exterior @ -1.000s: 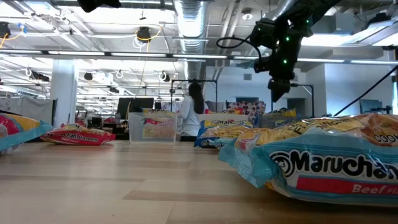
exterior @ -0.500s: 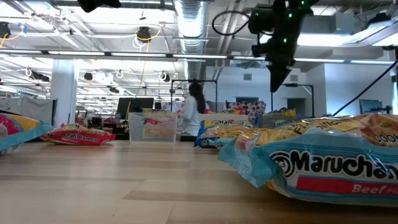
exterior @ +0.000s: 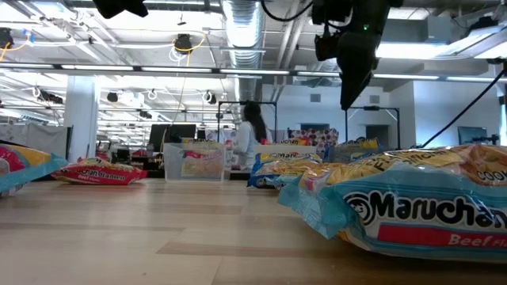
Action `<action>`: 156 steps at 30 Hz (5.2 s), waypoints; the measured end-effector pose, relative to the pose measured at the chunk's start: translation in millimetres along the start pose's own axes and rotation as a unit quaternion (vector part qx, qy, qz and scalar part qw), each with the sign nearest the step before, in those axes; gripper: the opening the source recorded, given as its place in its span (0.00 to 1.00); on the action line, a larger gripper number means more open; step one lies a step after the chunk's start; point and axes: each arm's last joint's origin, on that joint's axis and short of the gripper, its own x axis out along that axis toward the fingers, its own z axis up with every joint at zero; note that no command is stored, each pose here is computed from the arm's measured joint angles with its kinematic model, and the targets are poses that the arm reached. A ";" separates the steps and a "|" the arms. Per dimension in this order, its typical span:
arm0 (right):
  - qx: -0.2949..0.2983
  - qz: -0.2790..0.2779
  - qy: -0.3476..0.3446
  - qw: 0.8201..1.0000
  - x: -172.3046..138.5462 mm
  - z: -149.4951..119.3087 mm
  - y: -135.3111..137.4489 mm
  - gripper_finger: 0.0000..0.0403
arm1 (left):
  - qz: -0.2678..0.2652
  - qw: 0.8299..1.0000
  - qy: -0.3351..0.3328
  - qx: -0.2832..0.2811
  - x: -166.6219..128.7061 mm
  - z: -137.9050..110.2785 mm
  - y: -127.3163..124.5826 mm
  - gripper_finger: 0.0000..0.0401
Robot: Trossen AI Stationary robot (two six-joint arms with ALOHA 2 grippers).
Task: Sort Maruchan noodles
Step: Put the light blue noodle pack into the transparent bin
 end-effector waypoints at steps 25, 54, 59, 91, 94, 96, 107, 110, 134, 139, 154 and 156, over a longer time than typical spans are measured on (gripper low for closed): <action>-0.041 0.068 -0.082 0.993 3.0 -10.3 92.2 0.59 | 0.000 1.000 0.000 -0.018 0.0 0.1 0.0 0.28; -0.089 0.017 0.036 0.995 114.5 -18.8 110.3 0.59 | 0.005 1.000 0.001 -0.016 -0.1 -0.5 0.6 0.28; -0.083 0.017 0.041 0.996 118.5 -18.7 111.0 0.59 | 0.005 1.000 0.001 -0.016 0.0 -0.6 0.5 0.28; -0.108 0.052 -0.041 0.992 65.3 4.6 139.9 0.01 | 0.036 0.992 -0.007 -0.118 5.1 5.6 14.3 0.28; -0.140 0.049 -0.076 0.986 52.3 14.8 146.9 0.01 | 0.049 0.986 -0.010 -0.162 7.8 8.9 22.8 0.28; -0.166 0.042 -0.095 0.981 44.5 20.3 150.1 0.01 | 0.053 0.981 -0.008 -0.186 9.6 11.1 28.8 0.28; -0.225 -0.015 -0.178 0.958 14.4 62.4 125.0 0.01 | 0.051 0.982 0.017 -0.183 17.0 21.4 67.3 0.28; -0.233 -0.028 -0.183 0.955 13.9 69.1 113.0 0.01 | 0.042 0.982 0.022 -0.182 17.8 23.7 78.2 0.30; -0.369 -0.120 -0.224 0.894 9.8 85.6 99.0 0.01 | -0.026 0.941 -0.053 -0.334 48.5 55.6 131.0 0.45; -0.368 -0.162 -0.232 0.886 7.9 89.7 95.2 0.01 | -0.044 0.937 -0.041 -0.345 58.8 56.9 137.8 0.45; -0.354 -0.202 -0.230 0.884 6.2 90.0 96.0 0.01 | -0.047 0.936 -0.041 -0.347 64.3 57.8 141.6 0.45; -0.354 -0.210 -0.229 0.882 5.6 89.1 98.6 0.01 | -0.045 0.936 -0.035 -0.348 64.4 56.7 141.6 0.45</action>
